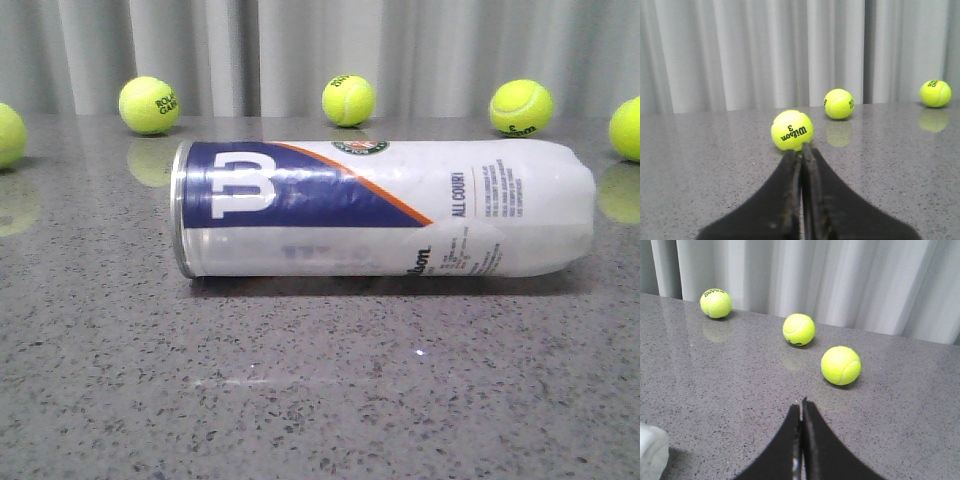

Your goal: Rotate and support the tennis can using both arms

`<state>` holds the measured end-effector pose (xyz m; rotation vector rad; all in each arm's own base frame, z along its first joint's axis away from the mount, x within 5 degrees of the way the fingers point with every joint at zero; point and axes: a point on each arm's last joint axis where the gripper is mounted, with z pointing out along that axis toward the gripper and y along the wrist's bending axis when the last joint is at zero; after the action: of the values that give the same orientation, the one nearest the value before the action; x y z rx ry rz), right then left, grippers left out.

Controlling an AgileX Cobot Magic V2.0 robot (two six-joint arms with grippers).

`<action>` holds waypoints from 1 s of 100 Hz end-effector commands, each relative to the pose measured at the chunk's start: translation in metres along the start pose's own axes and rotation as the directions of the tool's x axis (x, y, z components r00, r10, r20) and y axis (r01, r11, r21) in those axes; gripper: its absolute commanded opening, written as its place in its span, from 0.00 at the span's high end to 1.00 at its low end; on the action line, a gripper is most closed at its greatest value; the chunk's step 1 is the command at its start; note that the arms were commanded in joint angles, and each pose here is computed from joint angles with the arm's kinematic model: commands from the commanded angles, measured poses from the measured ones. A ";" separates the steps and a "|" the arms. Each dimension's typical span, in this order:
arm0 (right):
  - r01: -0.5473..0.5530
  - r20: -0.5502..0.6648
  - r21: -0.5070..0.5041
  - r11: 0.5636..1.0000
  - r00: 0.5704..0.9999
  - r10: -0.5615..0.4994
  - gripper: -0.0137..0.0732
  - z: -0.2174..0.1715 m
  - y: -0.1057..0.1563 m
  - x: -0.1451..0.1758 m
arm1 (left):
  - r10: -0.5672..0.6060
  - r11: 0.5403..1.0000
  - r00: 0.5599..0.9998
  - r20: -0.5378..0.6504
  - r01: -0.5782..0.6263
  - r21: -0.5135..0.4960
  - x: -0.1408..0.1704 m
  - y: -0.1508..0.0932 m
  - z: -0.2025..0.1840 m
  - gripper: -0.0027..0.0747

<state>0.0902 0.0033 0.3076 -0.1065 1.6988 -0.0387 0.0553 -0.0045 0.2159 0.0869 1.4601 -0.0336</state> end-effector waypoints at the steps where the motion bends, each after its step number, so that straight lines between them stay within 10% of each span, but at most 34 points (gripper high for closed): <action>1: 0.004 0.109 0.021 1.000 0.994 -0.006 0.92 -0.002 -0.002 -0.016 | -0.069 0.998 0.992 0.107 0.069 0.000 -0.004 0.000 -0.003 0.99; 27: 0.004 0.109 0.021 1.000 0.994 -0.006 0.92 -0.002 -0.002 -0.016 | -0.148 0.989 0.981 0.127 0.147 0.016 -0.065 0.002 -0.006 0.99; 48: 0.004 0.109 0.021 1.000 0.994 -0.006 0.92 -0.002 -0.002 -0.016 | -0.142 0.989 0.980 -0.137 0.146 0.019 -0.116 0.001 0.008 0.99; 100: 0.004 0.109 0.021 1.000 0.994 -0.006 0.92 -0.002 -0.002 -0.016 | -0.108 0.990 0.789 -0.605 0.143 0.010 -0.167 0.000 0.074 0.99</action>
<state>0.0902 0.0033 0.3076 -0.1065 1.6988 -0.0387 0.1013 -0.0140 0.3772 0.0580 2.1551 -0.1514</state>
